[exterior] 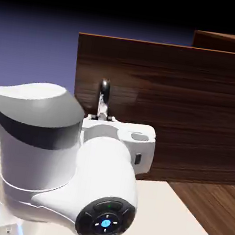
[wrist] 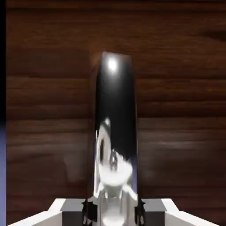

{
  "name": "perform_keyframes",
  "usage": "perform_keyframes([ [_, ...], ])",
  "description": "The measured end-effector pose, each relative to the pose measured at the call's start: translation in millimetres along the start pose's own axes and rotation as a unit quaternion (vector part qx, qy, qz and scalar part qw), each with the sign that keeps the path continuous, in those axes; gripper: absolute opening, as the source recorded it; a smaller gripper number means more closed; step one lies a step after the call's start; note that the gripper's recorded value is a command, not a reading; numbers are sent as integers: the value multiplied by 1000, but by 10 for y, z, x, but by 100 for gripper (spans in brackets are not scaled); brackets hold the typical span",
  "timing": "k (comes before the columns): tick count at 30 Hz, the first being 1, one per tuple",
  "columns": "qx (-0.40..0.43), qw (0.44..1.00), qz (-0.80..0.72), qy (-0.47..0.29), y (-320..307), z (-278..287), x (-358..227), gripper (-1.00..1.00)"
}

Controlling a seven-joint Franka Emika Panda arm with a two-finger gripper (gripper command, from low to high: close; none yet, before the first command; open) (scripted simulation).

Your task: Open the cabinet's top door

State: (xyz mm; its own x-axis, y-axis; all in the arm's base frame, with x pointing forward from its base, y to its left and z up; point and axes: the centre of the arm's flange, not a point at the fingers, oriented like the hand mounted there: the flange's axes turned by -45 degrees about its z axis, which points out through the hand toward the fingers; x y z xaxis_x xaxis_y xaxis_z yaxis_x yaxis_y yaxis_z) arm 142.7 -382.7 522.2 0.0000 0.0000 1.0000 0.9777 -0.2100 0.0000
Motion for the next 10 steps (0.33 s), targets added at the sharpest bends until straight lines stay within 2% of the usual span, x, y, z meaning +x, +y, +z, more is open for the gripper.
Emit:
perform_keyframes([
  [10, 71, 997, 0, 0, 260, -707, 0, -100],
])
